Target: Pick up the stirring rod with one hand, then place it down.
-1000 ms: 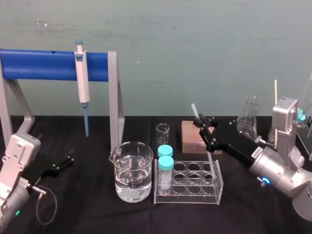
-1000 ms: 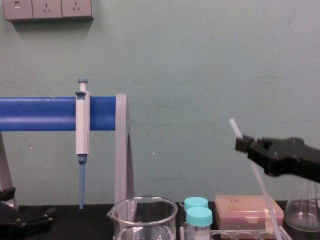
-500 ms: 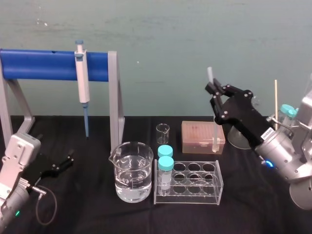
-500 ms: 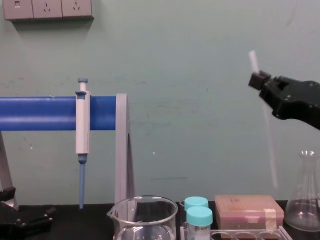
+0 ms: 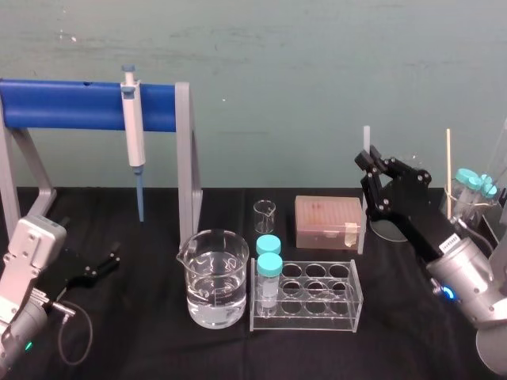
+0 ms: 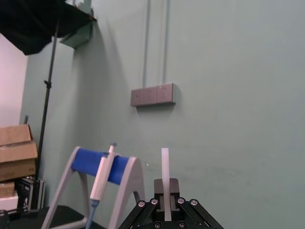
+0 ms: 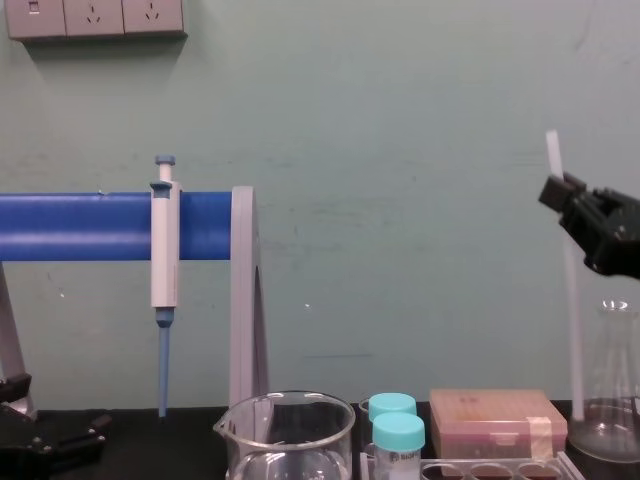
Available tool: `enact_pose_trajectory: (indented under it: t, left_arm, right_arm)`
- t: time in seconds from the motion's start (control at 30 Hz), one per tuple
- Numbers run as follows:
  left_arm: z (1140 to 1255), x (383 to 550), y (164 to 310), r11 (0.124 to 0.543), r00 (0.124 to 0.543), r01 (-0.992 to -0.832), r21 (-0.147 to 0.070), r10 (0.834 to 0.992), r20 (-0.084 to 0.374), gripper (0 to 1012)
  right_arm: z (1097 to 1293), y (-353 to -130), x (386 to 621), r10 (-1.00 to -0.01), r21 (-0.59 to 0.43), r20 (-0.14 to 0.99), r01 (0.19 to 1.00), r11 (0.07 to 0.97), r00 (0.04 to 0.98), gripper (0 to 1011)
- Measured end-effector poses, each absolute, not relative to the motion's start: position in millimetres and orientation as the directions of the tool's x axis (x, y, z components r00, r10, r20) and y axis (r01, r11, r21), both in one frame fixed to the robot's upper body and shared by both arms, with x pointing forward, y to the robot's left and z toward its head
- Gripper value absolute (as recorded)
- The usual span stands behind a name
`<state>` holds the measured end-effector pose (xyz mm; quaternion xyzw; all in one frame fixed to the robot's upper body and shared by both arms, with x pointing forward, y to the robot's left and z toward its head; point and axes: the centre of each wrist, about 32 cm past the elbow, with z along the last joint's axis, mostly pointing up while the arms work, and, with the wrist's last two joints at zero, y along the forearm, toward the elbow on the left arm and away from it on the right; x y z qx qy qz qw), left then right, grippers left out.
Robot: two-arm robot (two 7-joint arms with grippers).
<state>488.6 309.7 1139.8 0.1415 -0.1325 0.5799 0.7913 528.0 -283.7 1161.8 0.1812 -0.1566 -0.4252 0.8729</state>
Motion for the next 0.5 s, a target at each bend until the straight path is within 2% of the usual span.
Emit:
enact_pose_trajectory:
  t: [0.5]
  left_arm:
    - [1139.8,488.6,309.7,0.287,0.292,-0.955,0.070,0.880,0.374,1000]
  right_arm:
    - [1155.3,-286.0,521.2,-0.819,0.412,0.104,0.725,0.552,0.564,66]
